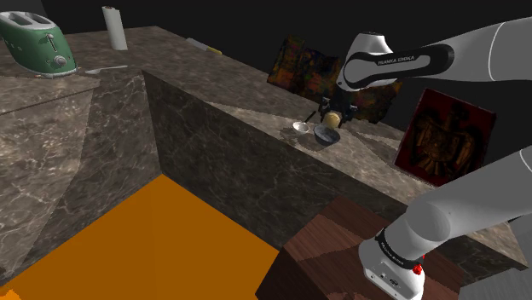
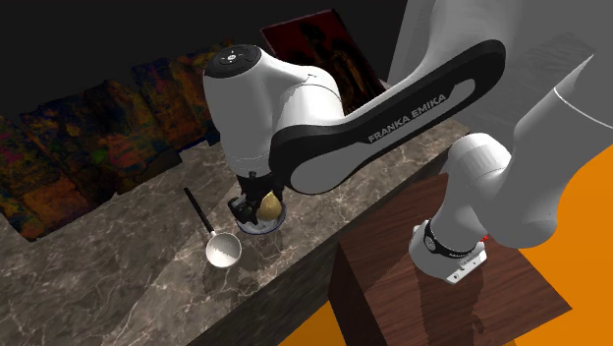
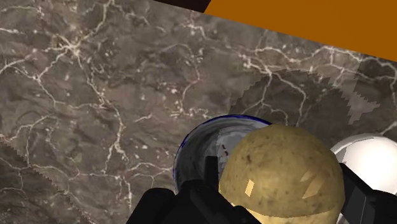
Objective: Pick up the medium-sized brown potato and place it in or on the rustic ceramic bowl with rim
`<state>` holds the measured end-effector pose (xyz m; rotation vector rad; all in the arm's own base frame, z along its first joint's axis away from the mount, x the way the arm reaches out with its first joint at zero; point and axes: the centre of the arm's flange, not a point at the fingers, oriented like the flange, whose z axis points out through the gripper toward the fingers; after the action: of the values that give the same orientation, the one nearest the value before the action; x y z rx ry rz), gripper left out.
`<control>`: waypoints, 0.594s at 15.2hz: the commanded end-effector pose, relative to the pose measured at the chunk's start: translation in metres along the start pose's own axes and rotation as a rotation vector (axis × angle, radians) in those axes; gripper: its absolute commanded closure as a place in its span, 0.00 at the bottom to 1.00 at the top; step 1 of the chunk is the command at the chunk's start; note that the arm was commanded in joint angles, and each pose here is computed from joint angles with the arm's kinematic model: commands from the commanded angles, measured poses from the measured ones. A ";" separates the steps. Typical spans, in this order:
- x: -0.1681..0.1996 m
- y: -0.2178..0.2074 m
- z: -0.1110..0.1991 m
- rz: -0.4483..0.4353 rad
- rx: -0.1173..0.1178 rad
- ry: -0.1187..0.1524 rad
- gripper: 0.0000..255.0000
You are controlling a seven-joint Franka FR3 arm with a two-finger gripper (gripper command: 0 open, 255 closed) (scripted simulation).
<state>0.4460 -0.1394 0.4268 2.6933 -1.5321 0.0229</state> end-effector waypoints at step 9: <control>0.000 0.000 0.000 0.000 0.000 0.000 0.00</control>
<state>0.4461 -0.1394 0.4266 2.6934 -1.5321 0.0234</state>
